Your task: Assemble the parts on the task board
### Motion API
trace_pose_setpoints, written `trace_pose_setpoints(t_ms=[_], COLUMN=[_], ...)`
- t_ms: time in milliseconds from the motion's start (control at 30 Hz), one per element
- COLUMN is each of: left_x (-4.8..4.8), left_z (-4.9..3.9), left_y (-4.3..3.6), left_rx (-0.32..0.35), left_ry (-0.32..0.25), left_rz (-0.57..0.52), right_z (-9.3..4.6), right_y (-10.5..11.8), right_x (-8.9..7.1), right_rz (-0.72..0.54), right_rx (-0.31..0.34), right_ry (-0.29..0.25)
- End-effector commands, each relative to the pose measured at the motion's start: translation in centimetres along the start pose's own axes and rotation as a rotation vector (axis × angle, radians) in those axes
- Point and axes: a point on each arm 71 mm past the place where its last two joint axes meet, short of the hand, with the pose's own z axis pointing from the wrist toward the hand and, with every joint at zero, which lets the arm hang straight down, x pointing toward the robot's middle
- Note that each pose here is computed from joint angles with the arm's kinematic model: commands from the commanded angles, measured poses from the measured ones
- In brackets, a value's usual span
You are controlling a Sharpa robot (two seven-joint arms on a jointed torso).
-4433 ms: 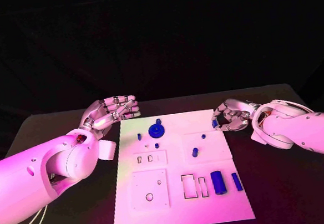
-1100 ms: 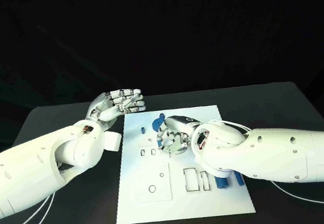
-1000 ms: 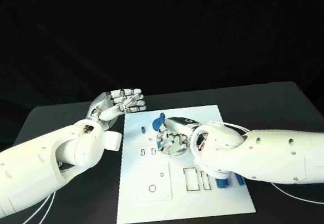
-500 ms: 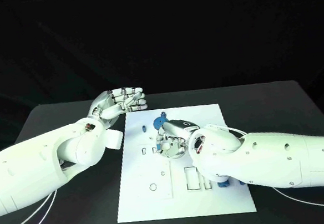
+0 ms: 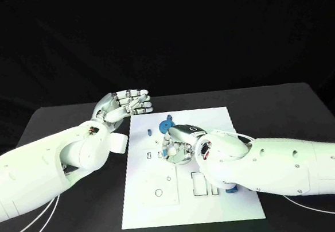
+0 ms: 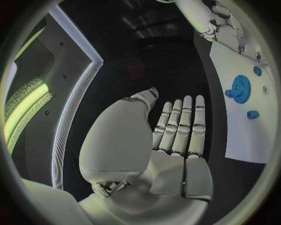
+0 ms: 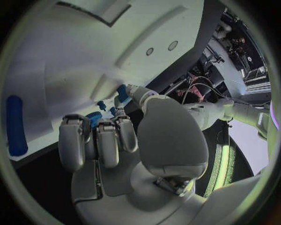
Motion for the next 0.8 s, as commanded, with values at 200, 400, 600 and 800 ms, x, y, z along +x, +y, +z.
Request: trace_pose_setpoints(t_ms=[200, 400, 600, 800], left_x=[0.21, 0.21, 0.21, 0.20], left_z=[0.07, 0.08, 0.08, 0.09], left_y=[-0.07, -0.06, -0.05, -0.04], left_rx=[0.006, 0.005, 0.005, 0.005], left_ry=[0.016, 0.016, 0.016, 0.017], left_rz=[-0.007, -0.007, -0.007, -0.007], right_z=[-0.01, -0.03, -0.04, -0.04], right_y=[-0.07, -0.05, -0.06, -0.05], right_x=[0.25, 0.28, 0.29, 0.28], right_rz=[-0.023, -0.023, -0.023, -0.022], right_rx=[-0.004, -0.007, -0.008, -0.010], right_ry=[0.004, 0.004, 0.005, 0.003])
